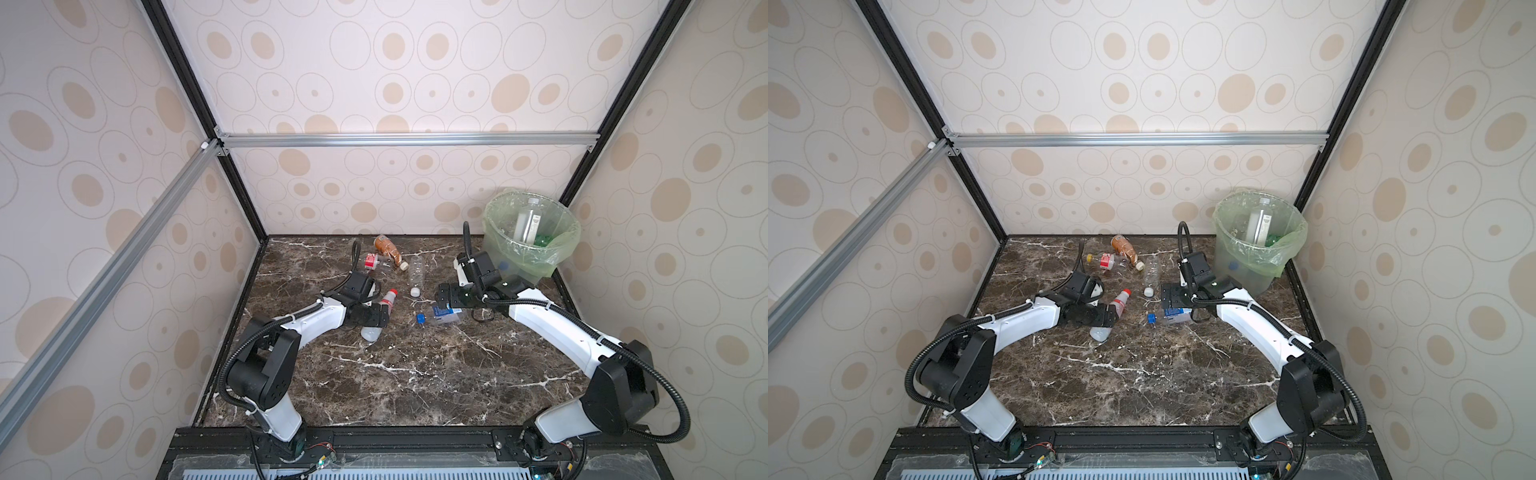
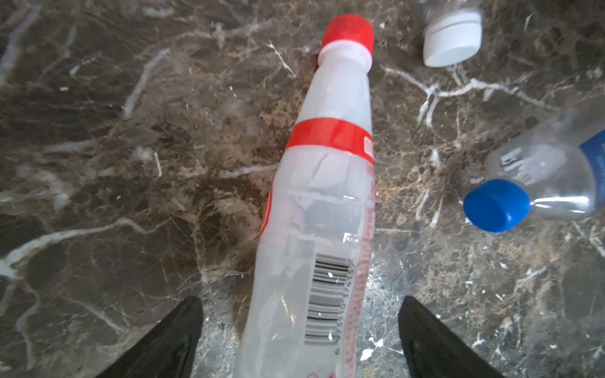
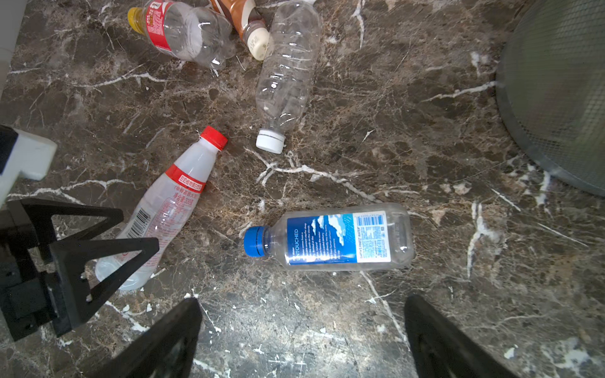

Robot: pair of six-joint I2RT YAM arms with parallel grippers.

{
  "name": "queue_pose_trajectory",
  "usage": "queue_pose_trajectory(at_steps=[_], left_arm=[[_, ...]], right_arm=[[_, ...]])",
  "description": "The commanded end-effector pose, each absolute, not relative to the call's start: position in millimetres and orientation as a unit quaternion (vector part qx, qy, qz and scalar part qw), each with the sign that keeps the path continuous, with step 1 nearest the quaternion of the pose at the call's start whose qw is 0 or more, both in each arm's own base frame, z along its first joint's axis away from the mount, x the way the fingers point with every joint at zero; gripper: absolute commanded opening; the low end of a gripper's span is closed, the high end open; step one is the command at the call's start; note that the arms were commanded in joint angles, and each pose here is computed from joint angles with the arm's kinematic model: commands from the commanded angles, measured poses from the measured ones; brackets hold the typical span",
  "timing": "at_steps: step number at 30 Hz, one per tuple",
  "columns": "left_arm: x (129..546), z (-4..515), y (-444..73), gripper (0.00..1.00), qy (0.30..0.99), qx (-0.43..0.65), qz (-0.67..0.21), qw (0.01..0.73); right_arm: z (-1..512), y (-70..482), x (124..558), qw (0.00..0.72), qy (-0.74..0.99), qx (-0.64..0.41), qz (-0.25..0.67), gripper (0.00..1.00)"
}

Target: Throw the plastic bottles in the bin

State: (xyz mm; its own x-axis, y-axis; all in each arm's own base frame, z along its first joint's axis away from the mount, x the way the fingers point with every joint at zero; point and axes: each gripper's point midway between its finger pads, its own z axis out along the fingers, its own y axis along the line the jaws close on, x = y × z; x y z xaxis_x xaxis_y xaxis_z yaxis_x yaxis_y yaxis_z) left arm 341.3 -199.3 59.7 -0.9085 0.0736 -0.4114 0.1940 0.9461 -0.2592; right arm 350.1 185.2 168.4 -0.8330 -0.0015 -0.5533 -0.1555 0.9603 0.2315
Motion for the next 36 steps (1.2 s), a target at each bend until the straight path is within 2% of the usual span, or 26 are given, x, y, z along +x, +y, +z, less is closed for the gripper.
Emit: queue_pose_trajectory(at_steps=[1,13,23,29,36], left_arm=[[340.6,62.3,-204.1,0.93,0.965,0.099,-0.132,0.205],[332.0,27.1,-202.8,0.89,0.974,0.113,-0.097,0.173],[327.3,21.0,-208.0,0.64,0.973,0.125,-0.104,0.166],[333.8,38.9,-212.8,0.52,0.967,0.128,-0.113,0.191],[353.8,108.2,-230.6,0.52,0.933,0.126,-0.173,0.29]], right_arm=[[167.2,181.2,345.4,0.288,0.947,-0.044,0.134,1.0],[162.7,179.4,343.5,0.283,0.948,-0.034,0.139,1.0],[163.9,176.6,344.4,0.289,0.947,-0.029,0.138,1.0],[166.5,178.5,345.8,0.29,0.946,-0.025,0.145,1.0],[182.6,194.3,352.2,0.294,0.933,-0.007,0.207,1.0]])
